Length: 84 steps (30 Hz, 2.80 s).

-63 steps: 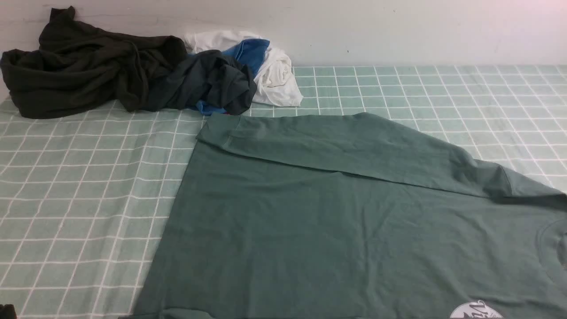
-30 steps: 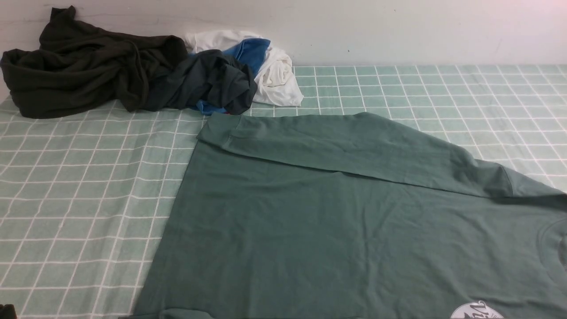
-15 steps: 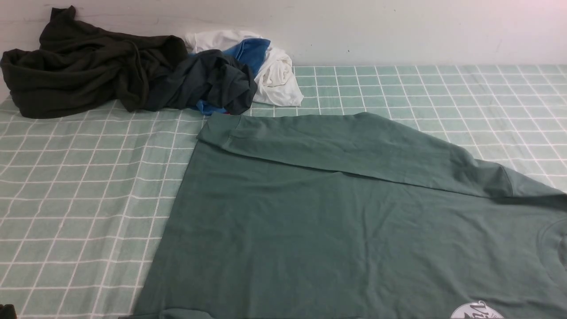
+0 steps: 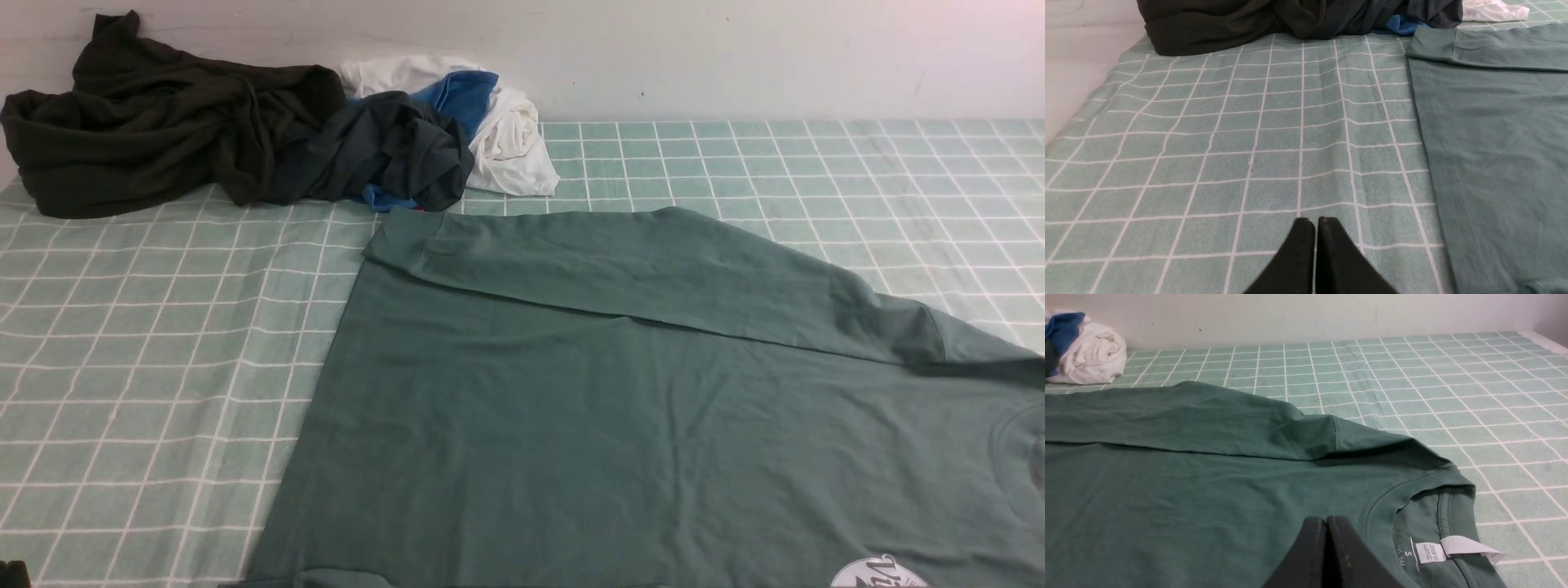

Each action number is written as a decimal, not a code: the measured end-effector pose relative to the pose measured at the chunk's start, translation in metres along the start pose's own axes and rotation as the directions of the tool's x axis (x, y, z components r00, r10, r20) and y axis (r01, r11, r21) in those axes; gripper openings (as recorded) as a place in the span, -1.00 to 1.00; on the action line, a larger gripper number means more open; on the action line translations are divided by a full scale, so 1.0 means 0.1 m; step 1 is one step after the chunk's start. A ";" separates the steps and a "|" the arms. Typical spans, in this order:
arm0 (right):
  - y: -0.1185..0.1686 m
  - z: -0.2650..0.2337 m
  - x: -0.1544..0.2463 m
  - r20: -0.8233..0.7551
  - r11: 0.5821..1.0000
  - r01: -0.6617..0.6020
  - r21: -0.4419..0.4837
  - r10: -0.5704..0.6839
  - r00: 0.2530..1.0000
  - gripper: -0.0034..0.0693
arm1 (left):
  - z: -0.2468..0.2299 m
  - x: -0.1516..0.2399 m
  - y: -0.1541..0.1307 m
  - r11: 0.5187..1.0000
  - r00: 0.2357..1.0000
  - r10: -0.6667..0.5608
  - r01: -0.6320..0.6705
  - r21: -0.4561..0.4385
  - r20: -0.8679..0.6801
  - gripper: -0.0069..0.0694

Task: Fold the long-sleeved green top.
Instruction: Use the left arm to clamp the cuff closest to it

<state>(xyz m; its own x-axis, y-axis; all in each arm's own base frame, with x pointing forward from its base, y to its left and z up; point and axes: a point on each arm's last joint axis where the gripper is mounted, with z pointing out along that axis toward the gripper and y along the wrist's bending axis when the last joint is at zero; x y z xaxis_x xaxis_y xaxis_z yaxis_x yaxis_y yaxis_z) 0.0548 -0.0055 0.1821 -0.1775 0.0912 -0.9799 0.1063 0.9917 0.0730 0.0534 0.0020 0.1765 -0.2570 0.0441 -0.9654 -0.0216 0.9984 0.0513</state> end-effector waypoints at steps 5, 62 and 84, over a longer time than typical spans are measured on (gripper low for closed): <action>0.00 0.00 0.00 0.000 1.000 0.000 0.000 0.000 1.000 -0.94 | 0.00 0.00 -0.01 1.000 1.000 -0.023 0.023 0.008 0.002 -0.83; 0.81 0.46 -1.11 -0.657 0.761 0.002 -0.649 -0.562 0.503 -0.94 | 1.64 -0.63 -1.40 0.651 0.153 0.758 -0.124 0.749 -0.634 0.04; 0.83 0.52 -1.14 -0.626 0.769 0.034 -0.639 -0.544 0.559 -0.94 | 1.93 -0.36 -1.57 0.660 0.114 0.751 -0.119 0.742 -0.650 -0.05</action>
<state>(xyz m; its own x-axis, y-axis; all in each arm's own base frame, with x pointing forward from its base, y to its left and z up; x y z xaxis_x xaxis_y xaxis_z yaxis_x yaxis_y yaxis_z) 0.1344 0.0613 0.2905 -0.7692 -0.4315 -0.4713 -0.5490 0.8237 0.1418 0.2529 -0.1495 0.1542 -0.6737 0.7329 0.0945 0.7330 0.6790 -0.0412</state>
